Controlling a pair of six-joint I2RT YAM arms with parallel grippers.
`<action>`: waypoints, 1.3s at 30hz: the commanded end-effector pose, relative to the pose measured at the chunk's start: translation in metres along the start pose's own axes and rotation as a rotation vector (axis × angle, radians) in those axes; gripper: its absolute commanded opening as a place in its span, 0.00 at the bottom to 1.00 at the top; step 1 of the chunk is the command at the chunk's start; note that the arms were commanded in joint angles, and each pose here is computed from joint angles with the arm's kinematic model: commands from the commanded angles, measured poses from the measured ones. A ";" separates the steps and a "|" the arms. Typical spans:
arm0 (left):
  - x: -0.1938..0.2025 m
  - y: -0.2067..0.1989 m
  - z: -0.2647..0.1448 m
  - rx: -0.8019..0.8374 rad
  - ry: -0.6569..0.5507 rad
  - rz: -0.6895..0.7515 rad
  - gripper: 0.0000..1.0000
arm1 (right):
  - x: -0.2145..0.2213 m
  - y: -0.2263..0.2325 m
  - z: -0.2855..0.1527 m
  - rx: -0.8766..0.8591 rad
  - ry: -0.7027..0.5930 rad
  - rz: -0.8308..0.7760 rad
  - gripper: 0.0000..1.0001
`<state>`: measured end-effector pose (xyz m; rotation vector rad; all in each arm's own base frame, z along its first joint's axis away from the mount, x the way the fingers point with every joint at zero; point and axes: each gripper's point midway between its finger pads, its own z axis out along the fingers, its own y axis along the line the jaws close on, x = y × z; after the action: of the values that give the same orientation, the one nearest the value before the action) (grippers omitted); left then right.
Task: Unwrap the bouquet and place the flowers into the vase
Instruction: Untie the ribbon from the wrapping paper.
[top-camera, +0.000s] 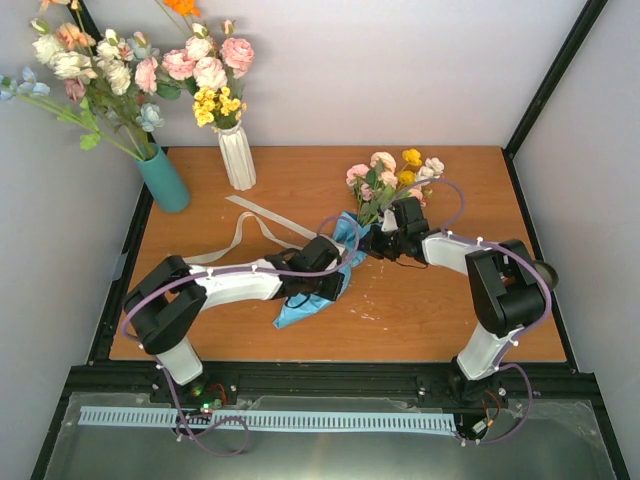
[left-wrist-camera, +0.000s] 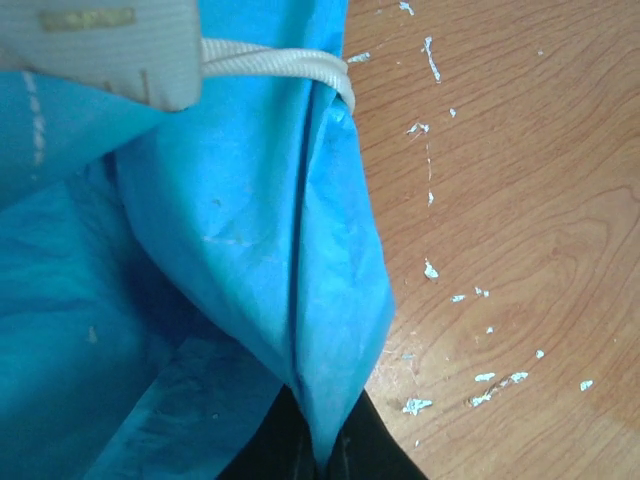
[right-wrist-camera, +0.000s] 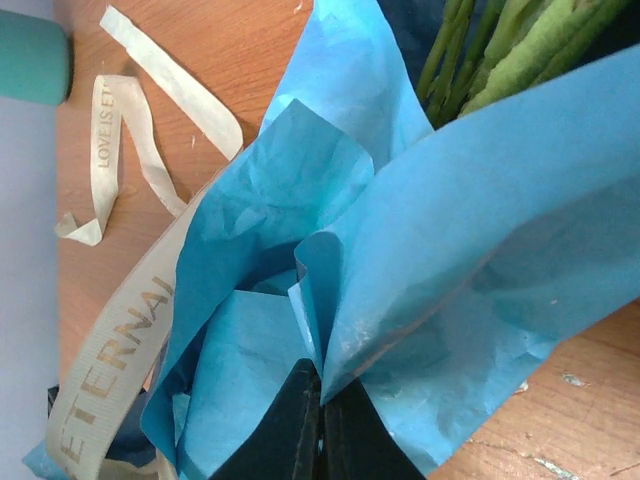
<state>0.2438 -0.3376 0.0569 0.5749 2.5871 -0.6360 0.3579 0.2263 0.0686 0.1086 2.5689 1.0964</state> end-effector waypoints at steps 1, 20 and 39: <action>0.006 -0.002 -0.015 0.009 -0.017 0.038 0.00 | -0.033 -0.003 -0.018 0.033 -0.097 -0.042 0.03; 0.013 0.003 -0.044 -0.022 0.006 -0.010 0.23 | -0.006 0.007 -0.042 -0.087 -0.011 -0.204 0.15; -0.011 -0.027 -0.059 0.135 -0.085 -0.113 0.65 | 0.028 0.069 -0.064 -0.011 0.013 -0.569 0.56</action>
<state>0.2158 -0.3116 0.1136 0.4729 2.5575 -0.7655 0.2986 0.2303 0.1526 -0.5277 2.3614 1.0054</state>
